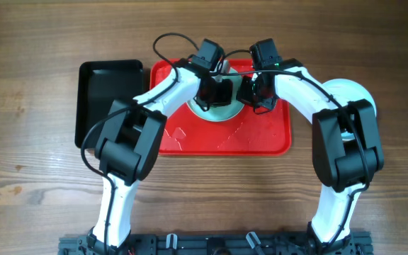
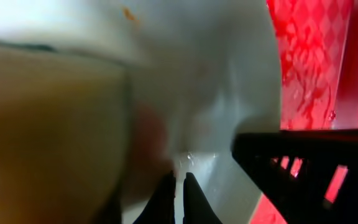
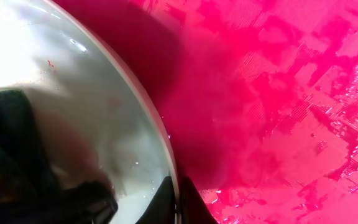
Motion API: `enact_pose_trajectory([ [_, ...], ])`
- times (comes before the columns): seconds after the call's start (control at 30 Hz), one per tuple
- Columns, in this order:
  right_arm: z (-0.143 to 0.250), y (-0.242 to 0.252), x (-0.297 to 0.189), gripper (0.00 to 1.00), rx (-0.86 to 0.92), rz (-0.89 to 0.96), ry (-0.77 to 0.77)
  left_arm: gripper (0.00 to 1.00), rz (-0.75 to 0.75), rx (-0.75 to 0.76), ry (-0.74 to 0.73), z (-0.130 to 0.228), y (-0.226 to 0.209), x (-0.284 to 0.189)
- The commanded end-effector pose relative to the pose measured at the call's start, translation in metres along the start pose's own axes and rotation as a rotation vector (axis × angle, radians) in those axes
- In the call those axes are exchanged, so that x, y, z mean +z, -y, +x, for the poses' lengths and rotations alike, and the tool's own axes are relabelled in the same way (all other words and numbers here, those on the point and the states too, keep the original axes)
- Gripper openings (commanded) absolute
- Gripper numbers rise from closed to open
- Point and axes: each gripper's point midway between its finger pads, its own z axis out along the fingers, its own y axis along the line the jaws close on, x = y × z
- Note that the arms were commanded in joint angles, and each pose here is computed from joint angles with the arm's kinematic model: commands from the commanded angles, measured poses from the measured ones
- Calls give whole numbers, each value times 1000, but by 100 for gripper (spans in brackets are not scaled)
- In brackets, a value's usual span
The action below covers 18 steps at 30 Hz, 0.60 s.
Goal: Clean dirty plates on tray and stack at the side
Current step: 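Scrub the last plate with the sponge while right gripper holds rim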
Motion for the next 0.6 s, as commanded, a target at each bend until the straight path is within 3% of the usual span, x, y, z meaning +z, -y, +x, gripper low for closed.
enact_pose_trajectory([
  [0.0,15,4,13,4,-22,12,-50,4,-81,-125,58,-16,-43,5],
  [0.13,17,3,13,4,-24,6,-56,4,-71,-168,130,-39,-57,-5],
  [0.33,16,3,13,4,-24,7,-55,4,-76,-205,128,-41,-70,-13],
  [0.57,16,3,13,4,-25,7,-54,4,-53,-102,176,-51,-36,-54],
])
